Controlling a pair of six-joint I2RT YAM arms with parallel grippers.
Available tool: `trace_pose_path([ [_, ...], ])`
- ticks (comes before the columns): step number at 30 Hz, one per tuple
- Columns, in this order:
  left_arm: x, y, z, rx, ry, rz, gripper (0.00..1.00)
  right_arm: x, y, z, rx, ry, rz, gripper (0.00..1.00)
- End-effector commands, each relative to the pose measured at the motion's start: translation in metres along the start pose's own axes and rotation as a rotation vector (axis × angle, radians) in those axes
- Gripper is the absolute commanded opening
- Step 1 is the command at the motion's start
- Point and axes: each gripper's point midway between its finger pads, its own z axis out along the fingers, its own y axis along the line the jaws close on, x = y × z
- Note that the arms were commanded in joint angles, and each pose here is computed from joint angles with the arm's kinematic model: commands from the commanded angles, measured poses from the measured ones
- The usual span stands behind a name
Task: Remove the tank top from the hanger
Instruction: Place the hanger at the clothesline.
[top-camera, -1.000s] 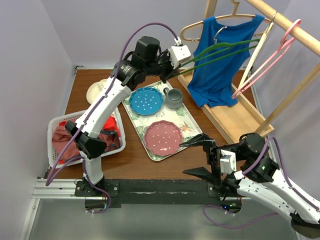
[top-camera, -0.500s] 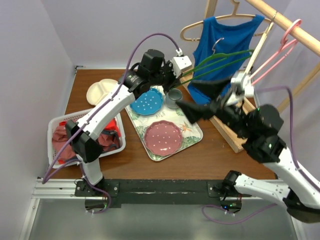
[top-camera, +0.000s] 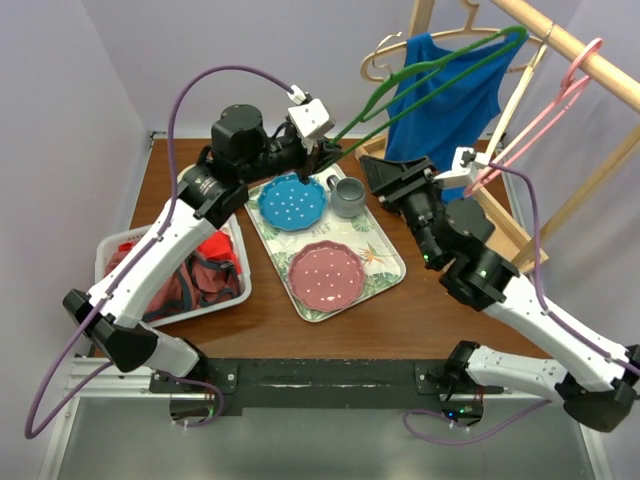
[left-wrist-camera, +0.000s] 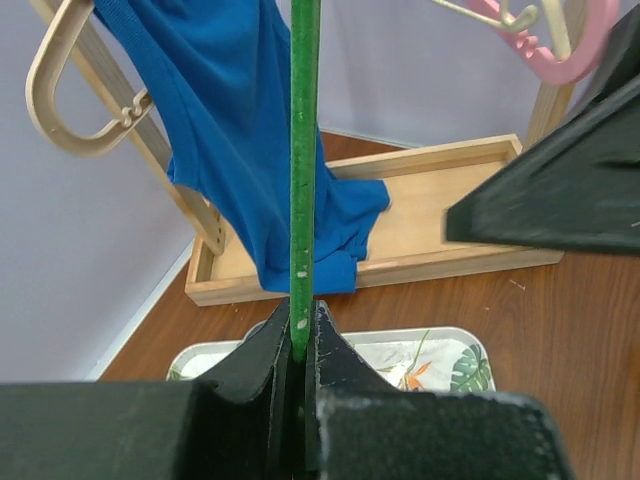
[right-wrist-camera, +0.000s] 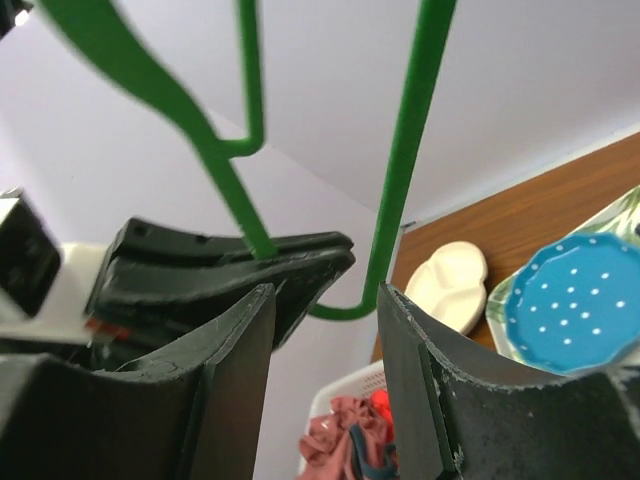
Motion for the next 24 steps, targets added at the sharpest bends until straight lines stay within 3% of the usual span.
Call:
trace_pose_path([
  [1,-0.013,-0.003,0.001,0.026,-0.056,-0.008,0.0,-0.018,0.02,0.017,-0.01,-0.107,0.211,0.5],
  [9,-0.007,-0.01,0.0,0.055,-0.041,-0.024,0.0,-0.008,0.021,0.029,-0.039,-0.124,0.275,0.5],
  [24,0.0,-0.015,-0.003,0.068,-0.033,-0.046,0.0,0.014,0.017,0.057,-0.006,-0.113,0.229,0.45],
])
